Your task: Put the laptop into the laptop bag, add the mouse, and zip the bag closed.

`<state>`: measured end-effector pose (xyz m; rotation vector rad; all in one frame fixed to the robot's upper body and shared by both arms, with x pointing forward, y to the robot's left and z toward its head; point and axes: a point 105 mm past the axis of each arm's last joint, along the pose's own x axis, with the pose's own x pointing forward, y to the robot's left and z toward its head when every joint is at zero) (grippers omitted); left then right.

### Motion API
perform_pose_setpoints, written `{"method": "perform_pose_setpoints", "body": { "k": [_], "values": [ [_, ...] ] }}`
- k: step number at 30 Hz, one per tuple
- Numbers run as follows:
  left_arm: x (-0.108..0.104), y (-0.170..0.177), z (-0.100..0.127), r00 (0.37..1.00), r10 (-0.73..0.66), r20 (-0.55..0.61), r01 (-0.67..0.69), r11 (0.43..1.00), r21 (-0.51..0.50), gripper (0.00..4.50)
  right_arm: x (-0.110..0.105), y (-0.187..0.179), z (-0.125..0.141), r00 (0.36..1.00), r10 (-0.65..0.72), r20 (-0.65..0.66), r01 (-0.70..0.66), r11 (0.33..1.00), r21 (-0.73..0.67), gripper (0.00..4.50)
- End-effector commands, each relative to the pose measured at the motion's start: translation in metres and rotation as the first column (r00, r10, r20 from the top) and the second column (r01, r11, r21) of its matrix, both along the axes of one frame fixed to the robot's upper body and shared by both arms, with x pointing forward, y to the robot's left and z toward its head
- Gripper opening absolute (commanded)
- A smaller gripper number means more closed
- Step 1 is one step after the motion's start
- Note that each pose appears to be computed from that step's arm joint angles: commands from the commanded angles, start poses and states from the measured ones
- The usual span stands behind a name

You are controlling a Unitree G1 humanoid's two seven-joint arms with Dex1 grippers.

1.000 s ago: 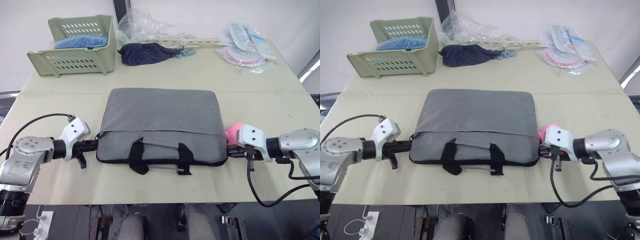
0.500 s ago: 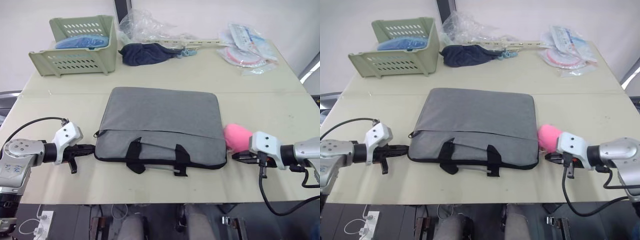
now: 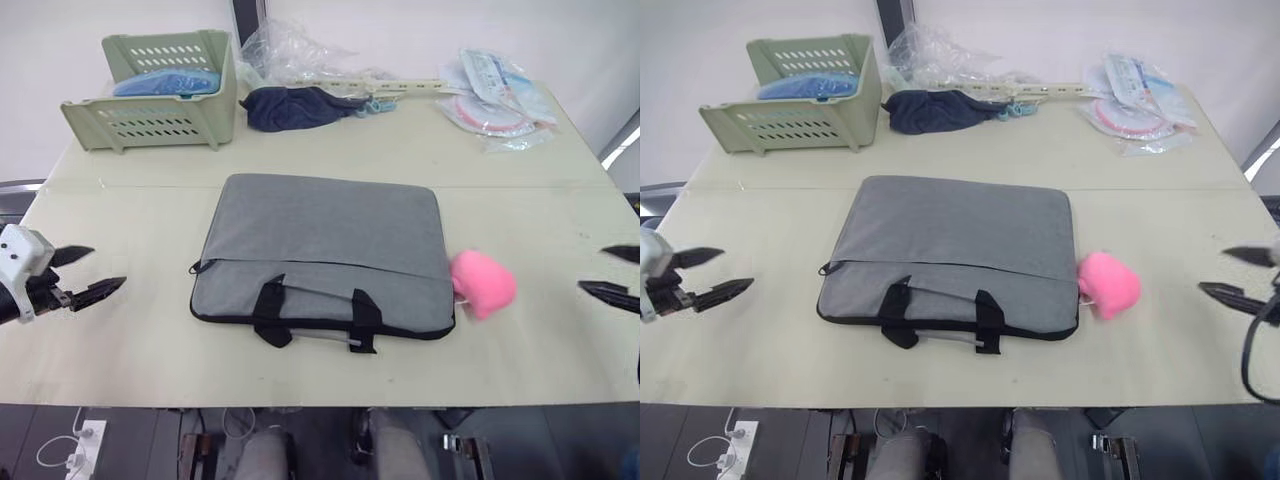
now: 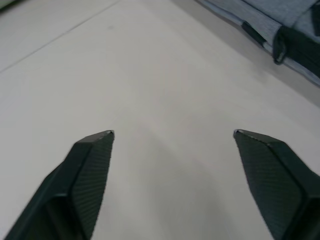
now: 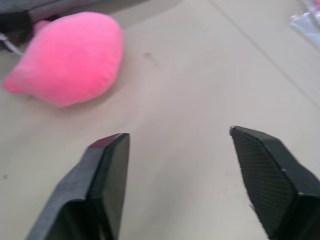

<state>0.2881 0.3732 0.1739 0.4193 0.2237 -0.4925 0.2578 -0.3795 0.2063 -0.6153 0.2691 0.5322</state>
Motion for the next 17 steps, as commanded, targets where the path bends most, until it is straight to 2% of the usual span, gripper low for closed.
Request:
{"method": "perform_pose_setpoints", "body": {
  "k": [1,6,13,17],
  "values": [
    [0.002,0.015,0.024,0.995,0.054,0.089,-0.057,0.998,0.034,4.50,0.001,-0.012,0.016,0.995,-0.045,0.090,0.045,0.999,0.007,4.45],
    [0.008,0.016,0.025,0.998,0.049,0.045,-0.053,0.993,0.104,4.50,0.008,-0.014,0.024,0.988,-0.064,0.140,0.055,0.996,0.066,4.45],
    [0.011,0.022,0.025,0.997,0.053,0.046,-0.059,0.990,0.129,4.50,0.009,-0.011,0.013,0.994,-0.051,0.097,0.046,0.997,0.057,4.45],
    [0.011,0.022,0.023,0.998,0.050,0.040,-0.055,0.990,0.133,4.50,0.012,-0.008,0.014,0.992,-0.052,0.115,0.045,0.997,0.069,4.45]
  ]
}}
